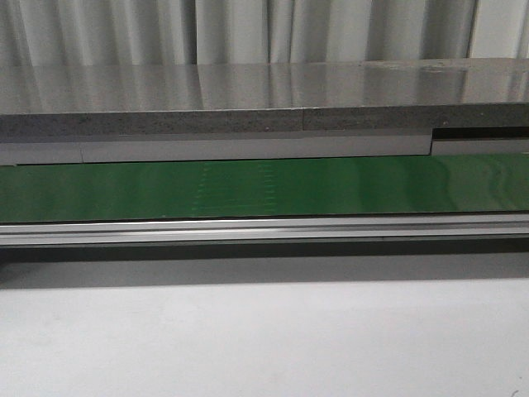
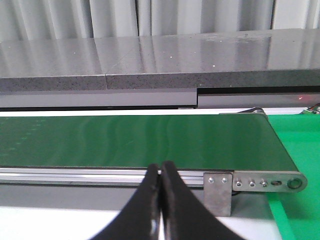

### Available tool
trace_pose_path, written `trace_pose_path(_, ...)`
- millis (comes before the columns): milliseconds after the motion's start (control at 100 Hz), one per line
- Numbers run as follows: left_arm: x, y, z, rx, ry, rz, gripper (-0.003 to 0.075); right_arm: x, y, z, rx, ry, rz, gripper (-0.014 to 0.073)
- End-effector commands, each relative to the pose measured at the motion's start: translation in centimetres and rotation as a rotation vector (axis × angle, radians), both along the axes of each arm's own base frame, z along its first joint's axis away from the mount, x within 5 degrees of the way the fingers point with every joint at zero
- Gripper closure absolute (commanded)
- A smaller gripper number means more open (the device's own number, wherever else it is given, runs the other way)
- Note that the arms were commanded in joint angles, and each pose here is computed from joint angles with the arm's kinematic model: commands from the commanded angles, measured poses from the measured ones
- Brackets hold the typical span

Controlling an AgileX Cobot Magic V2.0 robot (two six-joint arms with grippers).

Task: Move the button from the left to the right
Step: 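Lower the left gripper toward the yellow button in the blue tray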

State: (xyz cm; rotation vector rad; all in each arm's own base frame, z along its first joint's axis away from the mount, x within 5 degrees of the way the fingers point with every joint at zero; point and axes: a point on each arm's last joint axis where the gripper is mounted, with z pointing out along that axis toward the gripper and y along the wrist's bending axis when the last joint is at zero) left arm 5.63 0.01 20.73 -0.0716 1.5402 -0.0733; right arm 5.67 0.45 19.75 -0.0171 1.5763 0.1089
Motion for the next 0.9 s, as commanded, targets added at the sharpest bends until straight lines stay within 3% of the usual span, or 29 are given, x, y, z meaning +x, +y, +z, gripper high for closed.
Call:
trace_pose_path(0, -0.1, 0.0, -0.7, -0.010, -0.066, -0.006, 0.0741, -0.3, 0.0, 1.4, 0.003, -0.117, 0.000, 0.0661)
trace_pose_path(590, -0.1, -0.1, -0.4, -0.011, -0.091, -0.007, 0.0741, -0.3, 0.0, 1.4, 0.003, -0.117, 0.000, 0.0661)
trace_pose_path(700, -0.3, -0.1, 0.9, -0.023, -0.165, -0.010, 0.0741, -0.3, 0.0, 1.4, 0.003, -0.117, 0.000, 0.0661)
trace_pose_path(890, -0.4, -0.1, 3.8, -0.107, -0.064, -0.015, 0.0741, -0.3, 0.0, 1.4, 0.003, -0.117, 0.000, 0.0661)
